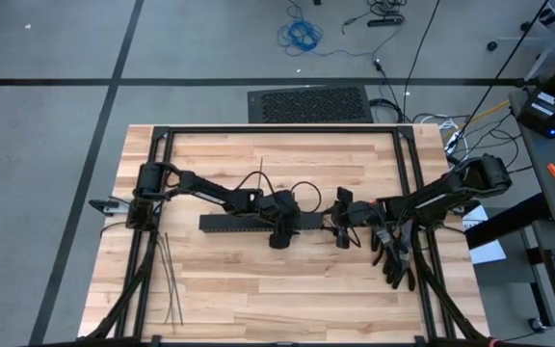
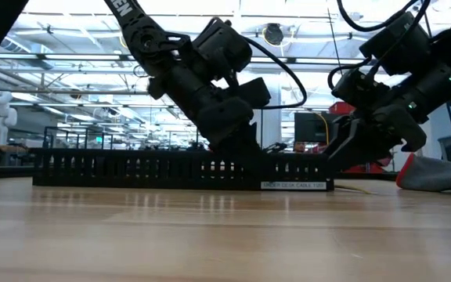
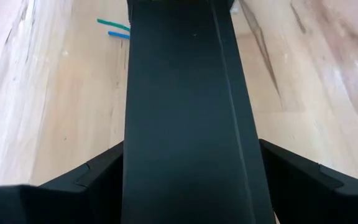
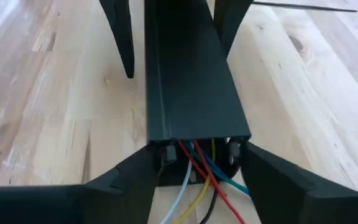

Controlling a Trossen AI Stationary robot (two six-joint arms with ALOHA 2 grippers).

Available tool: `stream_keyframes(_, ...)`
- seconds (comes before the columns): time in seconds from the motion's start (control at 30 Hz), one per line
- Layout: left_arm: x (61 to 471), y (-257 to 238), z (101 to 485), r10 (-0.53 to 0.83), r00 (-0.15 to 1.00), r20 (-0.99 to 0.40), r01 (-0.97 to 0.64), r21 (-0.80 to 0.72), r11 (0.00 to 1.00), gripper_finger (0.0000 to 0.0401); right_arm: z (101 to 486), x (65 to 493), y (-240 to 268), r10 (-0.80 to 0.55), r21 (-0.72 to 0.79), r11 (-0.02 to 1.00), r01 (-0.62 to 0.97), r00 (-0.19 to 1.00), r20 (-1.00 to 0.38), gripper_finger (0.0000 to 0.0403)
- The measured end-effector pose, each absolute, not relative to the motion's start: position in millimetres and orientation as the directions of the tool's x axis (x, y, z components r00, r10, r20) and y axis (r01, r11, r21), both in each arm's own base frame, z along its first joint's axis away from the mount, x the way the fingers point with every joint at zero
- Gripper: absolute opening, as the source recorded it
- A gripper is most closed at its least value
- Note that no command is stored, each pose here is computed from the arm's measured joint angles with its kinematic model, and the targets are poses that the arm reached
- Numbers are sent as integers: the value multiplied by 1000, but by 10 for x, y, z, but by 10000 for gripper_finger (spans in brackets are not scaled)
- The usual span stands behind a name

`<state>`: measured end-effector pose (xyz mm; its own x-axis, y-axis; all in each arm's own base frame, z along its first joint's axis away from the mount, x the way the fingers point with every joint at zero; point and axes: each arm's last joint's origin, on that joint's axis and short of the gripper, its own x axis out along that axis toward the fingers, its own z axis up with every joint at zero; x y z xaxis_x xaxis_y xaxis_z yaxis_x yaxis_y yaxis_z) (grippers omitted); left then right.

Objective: Ziptie cables
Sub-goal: Close the black cable duct

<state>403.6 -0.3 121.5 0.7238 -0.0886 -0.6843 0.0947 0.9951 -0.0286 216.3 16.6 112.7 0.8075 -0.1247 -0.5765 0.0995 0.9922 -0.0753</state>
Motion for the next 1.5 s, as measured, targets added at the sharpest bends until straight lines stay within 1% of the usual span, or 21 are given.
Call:
stream_keyframes(0.1,4012,-3,1298,-74,731,-678,97,-4,995,313,1126,2163,166,-124,-70,992,102,804,-581,191)
stream_keyframes(0.17,3999,1,1407,-59,750,-659,98,22,995,313,1125,2161,165,-125,-70,992,104,803,-582,180)
stream_keyframes(0.27,4010,5,1602,-46,802,-595,96,52,994,313,1125,2161,165,-125,-71,992,103,802,-583,173)
stream_keyframes(0.43,4035,13,1695,-43,843,-536,101,80,992,313,1122,2159,165,-125,-72,992,102,800,-586,172)
stream_keyframes(0.7,4054,18,1583,-42,826,-563,96,67,993,313,1121,2158,166,-124,-71,992,102,800,-587,171)
stream_keyframes(0.93,4055,45,1582,-37,827,-562,87,64,994,313,1120,2157,166,-124,-71,992,101,799,-588,171)
stream_keyframes(1.17,4065,131,1535,-14,822,-569,47,44,998,313,1118,2156,166,-121,-70,993,99,798,-590,171)
stream_keyframes(1.27,4073,150,1549,16,830,-557,21,60,998,313,1114,2154,168,-118,-69,993,96,797,-592,171)
stream_keyframes(1.4,4082,151,1562,18,839,-543,8,45,999,313,1114,2154,168,-118,-68,993,96,797,-593,171)
stream_keyframes(1.5,4085,156,1508,18,827,-561,6,40,999,313,1113,2153,168,-118,-68,993,96,797,-593,171)
